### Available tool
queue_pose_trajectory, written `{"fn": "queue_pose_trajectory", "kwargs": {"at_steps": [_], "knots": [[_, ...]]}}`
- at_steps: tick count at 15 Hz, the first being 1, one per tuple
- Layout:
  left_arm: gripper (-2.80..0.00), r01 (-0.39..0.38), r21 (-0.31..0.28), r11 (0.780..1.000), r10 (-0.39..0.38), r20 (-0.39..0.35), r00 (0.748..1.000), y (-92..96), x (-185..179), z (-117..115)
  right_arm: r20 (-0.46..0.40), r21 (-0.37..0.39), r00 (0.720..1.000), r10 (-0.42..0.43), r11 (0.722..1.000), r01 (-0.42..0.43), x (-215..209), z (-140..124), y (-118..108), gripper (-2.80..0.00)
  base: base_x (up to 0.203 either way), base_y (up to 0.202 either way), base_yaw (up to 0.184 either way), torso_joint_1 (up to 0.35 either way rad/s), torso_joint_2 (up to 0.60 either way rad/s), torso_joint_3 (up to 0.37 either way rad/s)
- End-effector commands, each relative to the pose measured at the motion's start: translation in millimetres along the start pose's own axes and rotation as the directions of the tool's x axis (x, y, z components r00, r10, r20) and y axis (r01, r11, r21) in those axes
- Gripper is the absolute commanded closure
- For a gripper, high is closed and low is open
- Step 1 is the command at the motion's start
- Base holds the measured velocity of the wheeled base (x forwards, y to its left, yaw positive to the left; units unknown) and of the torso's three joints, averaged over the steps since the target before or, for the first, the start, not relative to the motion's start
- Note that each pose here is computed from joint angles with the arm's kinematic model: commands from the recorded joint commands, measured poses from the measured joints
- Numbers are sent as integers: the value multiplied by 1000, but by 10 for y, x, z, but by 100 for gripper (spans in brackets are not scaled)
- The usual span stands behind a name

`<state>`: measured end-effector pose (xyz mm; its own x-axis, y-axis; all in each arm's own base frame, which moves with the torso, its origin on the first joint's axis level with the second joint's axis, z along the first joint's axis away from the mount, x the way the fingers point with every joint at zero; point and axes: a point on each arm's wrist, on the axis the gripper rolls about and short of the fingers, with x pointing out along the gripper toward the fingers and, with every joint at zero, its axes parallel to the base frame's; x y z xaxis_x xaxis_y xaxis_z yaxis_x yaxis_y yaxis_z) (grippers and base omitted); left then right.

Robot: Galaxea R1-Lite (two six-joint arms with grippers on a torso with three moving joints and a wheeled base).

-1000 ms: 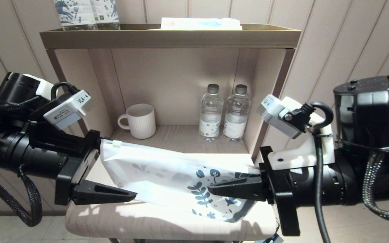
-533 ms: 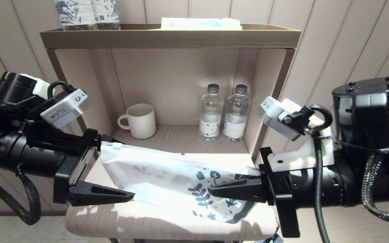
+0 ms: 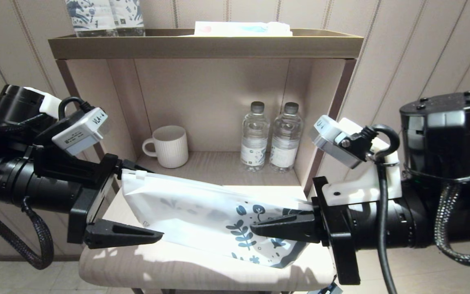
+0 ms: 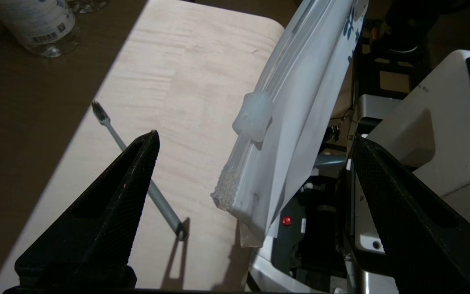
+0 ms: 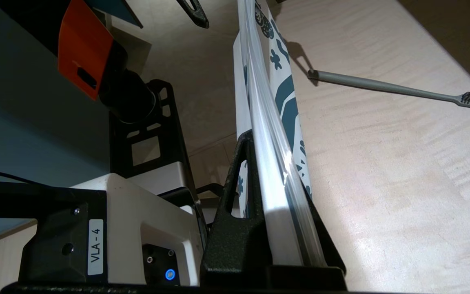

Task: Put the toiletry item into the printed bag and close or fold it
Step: Hand it to the other hand

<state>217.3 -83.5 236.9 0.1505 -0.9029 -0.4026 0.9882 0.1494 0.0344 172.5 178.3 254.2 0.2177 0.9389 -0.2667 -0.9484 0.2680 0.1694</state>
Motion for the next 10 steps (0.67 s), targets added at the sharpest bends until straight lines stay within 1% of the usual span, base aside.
{"fn": "queue_pose_trajectory", "kwargs": {"at_steps": [1,10], "knots": [[-280,-1,3,1000,1,-10,1000,2,12,-20,3,-2,1000,5,1000,-5,6,10,1,0,0,0,0,0,0,0],[-280,-10,18,1000,10,-9,1000,16,7,4,-6,0,1000,11,1000,-11,34,-6,-2,0,0,0,0,0,0,0]]}}
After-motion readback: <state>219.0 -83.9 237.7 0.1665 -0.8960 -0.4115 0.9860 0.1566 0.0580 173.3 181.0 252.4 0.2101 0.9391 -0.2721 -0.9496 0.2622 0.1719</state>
